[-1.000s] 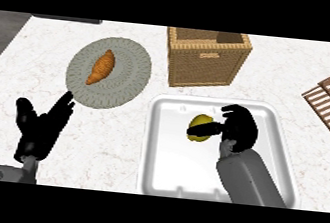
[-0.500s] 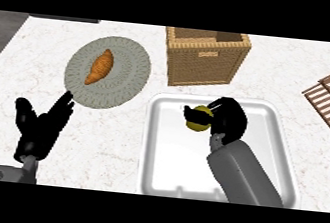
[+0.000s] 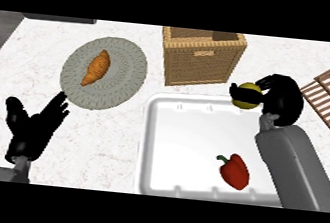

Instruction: Pick the lemon from the tray and place it in the tiered shelf

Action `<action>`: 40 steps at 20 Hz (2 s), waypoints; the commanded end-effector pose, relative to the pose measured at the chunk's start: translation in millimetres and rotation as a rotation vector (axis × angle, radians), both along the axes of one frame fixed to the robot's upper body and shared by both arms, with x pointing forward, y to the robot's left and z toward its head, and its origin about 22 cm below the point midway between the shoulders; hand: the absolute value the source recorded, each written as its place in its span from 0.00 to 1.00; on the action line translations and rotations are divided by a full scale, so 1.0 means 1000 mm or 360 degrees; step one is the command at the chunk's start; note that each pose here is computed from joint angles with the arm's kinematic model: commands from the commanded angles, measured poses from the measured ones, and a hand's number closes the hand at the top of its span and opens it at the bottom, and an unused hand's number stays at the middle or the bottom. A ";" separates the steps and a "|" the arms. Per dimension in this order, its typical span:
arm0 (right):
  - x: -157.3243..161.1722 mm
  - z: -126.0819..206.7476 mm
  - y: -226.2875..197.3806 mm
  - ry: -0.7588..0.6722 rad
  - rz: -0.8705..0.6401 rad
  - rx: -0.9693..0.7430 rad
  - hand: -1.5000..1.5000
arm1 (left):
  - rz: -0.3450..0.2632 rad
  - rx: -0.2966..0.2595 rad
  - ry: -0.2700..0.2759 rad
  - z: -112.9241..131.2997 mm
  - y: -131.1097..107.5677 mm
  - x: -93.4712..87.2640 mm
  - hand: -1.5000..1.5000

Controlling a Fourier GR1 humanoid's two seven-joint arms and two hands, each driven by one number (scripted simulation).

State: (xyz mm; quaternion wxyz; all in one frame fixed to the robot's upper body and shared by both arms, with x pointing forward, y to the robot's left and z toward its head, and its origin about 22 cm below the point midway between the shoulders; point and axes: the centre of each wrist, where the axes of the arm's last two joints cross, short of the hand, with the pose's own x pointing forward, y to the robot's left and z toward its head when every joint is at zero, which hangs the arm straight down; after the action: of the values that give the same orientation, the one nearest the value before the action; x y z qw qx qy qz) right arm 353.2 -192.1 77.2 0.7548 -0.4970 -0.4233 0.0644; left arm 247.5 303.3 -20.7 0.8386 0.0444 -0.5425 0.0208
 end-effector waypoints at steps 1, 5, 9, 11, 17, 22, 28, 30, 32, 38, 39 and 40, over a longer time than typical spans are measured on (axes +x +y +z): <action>0.007 0.064 -0.002 -0.0194 -0.0180 -0.0116 1.00 | 0.0034 0.0007 0.0082 -0.015 0.004 -0.012 0.50; 0.000 0.113 0.013 -0.0316 -0.0307 -0.0270 1.00 | 0.0036 -0.0002 0.0045 -0.008 -0.010 -0.006 0.50; -0.008 0.155 0.005 -0.0340 -0.0439 -0.0356 1.00 | 0.0038 0.0016 0.0077 -0.014 0.002 -0.012 0.50; -0.013 0.185 -0.015 -0.0376 -0.0461 -0.0393 1.00 | 0.0045 -0.0006 0.0078 -0.017 -0.003 -0.020 0.50; -0.030 0.223 -0.037 -0.0446 -0.0596 -0.0419 1.00 | 0.0064 0.0004 0.0073 -0.010 0.004 -0.010 0.50; -0.039 0.275 -0.066 -0.0497 -0.0682 -0.0422 1.00 | 0.0034 0.0011 0.0056 -0.015 -0.004 -0.009 0.50; -0.048 0.308 -0.122 -0.0492 -0.0742 -0.0460 1.00 | 0.0021 0.0007 0.0070 -0.004 0.005 -0.006 0.50; -0.054 0.311 -0.129 -0.0473 -0.0738 -0.0465 1.00 | 0.0040 -0.0013 0.0073 -0.017 -0.001 -0.008 0.50; -0.053 0.313 -0.145 -0.0479 -0.0708 -0.0433 1.00 | 0.0038 -0.0020 0.0088 -0.006 -0.012 0.013 0.50; -0.046 0.295 -0.180 -0.0280 -0.0619 -0.0437 1.00 | 0.0024 0.0015 0.0061 -0.012 0.002 -0.007 0.50; -0.041 0.309 -0.178 -0.0284 -0.0639 -0.0459 1.00 | -0.0010 -0.0022 0.0052 0.002 -0.011 0.004 0.50; -0.050 0.290 -0.194 -0.0255 -0.0635 -0.0459 1.00 | 0.0023 -0.0008 0.0073 -0.005 -0.011 -0.002 0.50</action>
State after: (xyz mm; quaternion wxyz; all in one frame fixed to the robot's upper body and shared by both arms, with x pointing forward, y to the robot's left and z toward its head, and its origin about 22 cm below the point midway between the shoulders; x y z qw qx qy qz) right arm 306.7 -366.3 375.0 0.6026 -0.6792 -0.4120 -0.0766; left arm 248.7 296.4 -19.4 0.8371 0.0467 -0.5446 0.0227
